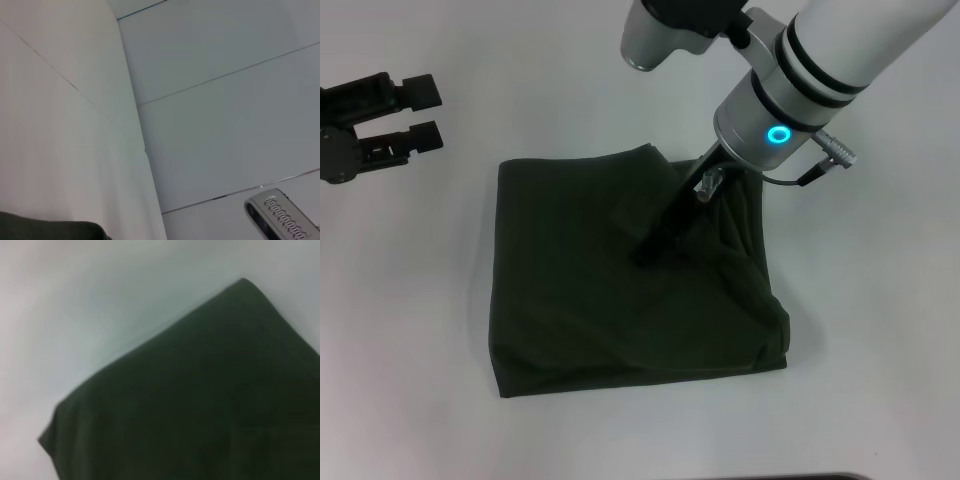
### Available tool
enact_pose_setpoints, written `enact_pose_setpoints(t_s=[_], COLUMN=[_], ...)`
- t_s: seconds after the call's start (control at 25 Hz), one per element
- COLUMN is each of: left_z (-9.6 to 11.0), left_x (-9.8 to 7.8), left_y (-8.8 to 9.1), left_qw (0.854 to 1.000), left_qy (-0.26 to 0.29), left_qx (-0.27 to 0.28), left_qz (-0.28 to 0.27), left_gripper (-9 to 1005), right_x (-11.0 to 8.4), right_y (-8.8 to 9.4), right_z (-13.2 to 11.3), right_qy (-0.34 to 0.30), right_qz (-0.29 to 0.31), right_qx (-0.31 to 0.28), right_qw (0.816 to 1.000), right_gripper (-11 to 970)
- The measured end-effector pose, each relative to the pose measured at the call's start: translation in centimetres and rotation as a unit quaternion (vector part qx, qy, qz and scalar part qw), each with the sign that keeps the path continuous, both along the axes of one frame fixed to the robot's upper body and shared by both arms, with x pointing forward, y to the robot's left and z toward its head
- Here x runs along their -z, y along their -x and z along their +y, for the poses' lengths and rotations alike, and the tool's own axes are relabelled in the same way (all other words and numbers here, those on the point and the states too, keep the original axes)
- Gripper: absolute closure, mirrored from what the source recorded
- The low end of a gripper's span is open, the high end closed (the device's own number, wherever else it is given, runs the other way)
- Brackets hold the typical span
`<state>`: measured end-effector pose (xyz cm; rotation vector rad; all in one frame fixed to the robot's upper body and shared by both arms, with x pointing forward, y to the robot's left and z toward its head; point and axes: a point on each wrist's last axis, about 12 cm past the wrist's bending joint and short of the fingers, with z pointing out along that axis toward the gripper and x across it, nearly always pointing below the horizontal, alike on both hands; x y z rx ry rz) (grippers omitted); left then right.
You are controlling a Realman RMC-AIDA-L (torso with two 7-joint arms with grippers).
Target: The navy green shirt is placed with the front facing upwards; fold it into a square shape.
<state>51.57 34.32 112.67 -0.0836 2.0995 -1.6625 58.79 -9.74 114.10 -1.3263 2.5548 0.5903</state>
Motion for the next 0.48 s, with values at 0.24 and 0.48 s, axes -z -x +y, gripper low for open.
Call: enact_pose_setpoints(t_s=[0.24,0.48], left_z=[-0.14,-0.35], left_x=[0.04,0.21], left_y=[-0.01,-0.07], left_qw=[1.000,1.000], left_qy=[0.000,0.006], left_qx=[0.003,0.006], left_qz=[0.001,0.005], left_gripper=[189,189], right_x=[0.43,0.56], right_y=[-0.28,-0.35], right_z=[-0.40,-0.66], right_qy=[0.023,0.024], right_qz=[-0.011,-0.012], right_qx=[0.016,0.020], right_qw=[1.000,0.999], right_gripper=[283,301])
